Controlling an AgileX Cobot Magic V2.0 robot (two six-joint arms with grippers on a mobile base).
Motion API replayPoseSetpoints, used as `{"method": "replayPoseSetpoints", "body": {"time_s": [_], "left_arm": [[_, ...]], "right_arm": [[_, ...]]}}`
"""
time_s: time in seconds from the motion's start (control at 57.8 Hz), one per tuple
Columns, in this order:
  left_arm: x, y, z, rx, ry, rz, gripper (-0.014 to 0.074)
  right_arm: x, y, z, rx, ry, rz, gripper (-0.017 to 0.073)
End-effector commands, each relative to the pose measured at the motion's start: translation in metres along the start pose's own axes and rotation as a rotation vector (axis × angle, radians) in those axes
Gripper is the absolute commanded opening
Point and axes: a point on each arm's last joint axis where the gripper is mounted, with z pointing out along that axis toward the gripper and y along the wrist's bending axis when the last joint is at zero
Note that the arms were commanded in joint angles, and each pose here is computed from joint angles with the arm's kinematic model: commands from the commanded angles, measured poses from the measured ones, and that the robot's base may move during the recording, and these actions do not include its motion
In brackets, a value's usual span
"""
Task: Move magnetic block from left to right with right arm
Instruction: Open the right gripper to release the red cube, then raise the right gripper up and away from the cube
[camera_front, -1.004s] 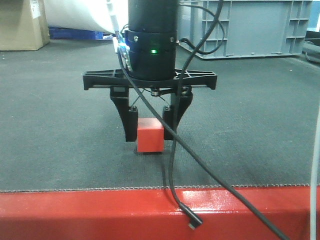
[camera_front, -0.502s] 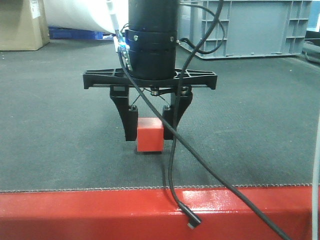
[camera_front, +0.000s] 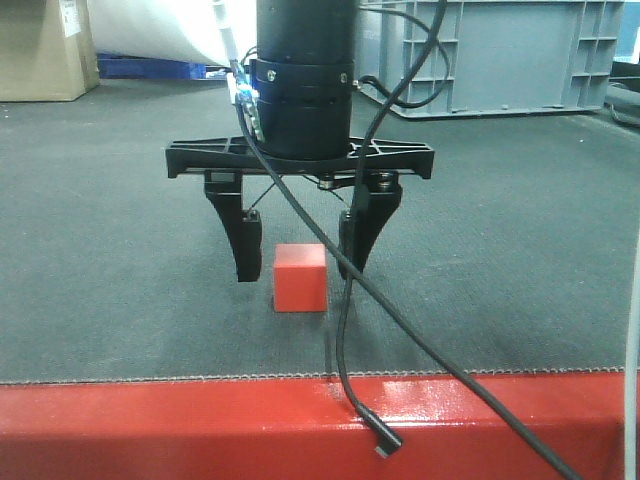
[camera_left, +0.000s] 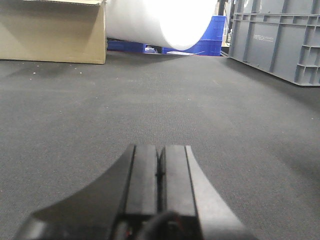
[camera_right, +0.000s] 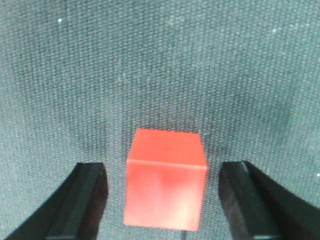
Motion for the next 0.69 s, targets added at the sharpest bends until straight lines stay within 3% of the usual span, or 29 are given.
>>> {"method": "replayPoseSetpoints", "body": {"time_s": [0.0, 0.277, 0.571, 0.675], "left_arm": [[-0.005, 0.0, -0.001, -0.003, -0.086, -0.011, -0.0117], [-0.005, 0.0, -0.001, -0.003, -0.086, -0.011, -0.0117], [-0.005, 0.0, -0.001, -0.003, -0.086, -0.011, -0.0117], [-0.005, 0.0, -0.001, -0.003, -0.086, -0.011, -0.0117]], "right_arm": [[-0.002, 0.002, -0.034, -0.061, -0.078, -0.005, 0.0579], [0.0, 0.001, -0.045, -0.077, -0.099, -0.006, 0.0579], [0.013, -0.009, -0.107, -0.115, -0.271, -0.054, 0.0574], [0.022, -0.019, -0.125, -0.119, -0.317, -0.061, 0.0524]]}}
